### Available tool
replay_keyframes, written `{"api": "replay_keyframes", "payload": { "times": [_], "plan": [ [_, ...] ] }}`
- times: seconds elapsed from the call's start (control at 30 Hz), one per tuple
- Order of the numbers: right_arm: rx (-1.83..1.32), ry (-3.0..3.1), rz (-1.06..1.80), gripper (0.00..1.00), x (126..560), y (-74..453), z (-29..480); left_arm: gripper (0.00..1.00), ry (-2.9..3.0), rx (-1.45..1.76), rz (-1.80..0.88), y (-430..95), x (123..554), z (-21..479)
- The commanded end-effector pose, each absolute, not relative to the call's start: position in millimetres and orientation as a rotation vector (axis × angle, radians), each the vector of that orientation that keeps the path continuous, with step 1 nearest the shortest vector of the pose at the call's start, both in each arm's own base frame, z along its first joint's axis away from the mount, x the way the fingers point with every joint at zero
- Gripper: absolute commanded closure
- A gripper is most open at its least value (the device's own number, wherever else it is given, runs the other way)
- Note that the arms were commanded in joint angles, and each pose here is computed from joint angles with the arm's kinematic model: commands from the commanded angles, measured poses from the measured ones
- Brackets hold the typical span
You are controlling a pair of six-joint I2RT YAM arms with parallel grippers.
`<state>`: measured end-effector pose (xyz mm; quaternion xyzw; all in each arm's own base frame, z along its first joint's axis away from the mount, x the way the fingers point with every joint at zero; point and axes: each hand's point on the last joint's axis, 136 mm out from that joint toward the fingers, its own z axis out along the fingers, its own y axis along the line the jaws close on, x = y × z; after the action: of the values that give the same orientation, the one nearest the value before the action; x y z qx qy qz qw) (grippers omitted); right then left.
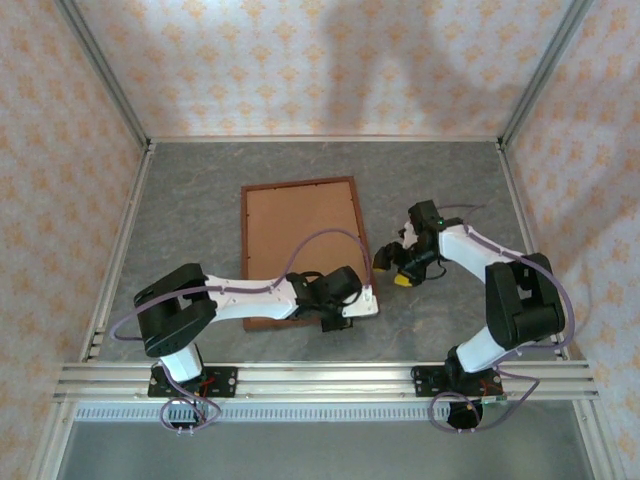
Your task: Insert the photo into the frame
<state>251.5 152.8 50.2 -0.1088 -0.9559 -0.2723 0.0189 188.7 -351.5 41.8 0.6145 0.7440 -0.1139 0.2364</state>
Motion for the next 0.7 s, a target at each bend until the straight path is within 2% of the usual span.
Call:
{"api": "replay_keyframes", "payload": {
  "times": [0.0, 0.2, 0.43, 0.67],
  "plan": [
    [-0.271, -2.884, -0.965, 0.30, 233.8, 173.1, 53.6, 0.96, 1.947, 1.557, -0.415, -373.4, 201.9, 82.7],
    [-0.260, -2.812, -1.030, 0.33, 226.9, 189.5, 39.2, 0.96, 1.950, 1.522, -0.419, -374.6, 209.4, 89.5],
    [-0.260, -2.790, -1.091, 0.56, 230.1, 196.5, 37.0, 0.95, 1.958, 1.493, -0.436, -375.0, 210.7, 89.2],
    [-0.235, -2.828, -1.079, 0.73, 230.6, 193.4, 46.3, 0.91, 1.975, 1.480, -0.420, -369.0, 211.5, 83.8]
  ]
}}
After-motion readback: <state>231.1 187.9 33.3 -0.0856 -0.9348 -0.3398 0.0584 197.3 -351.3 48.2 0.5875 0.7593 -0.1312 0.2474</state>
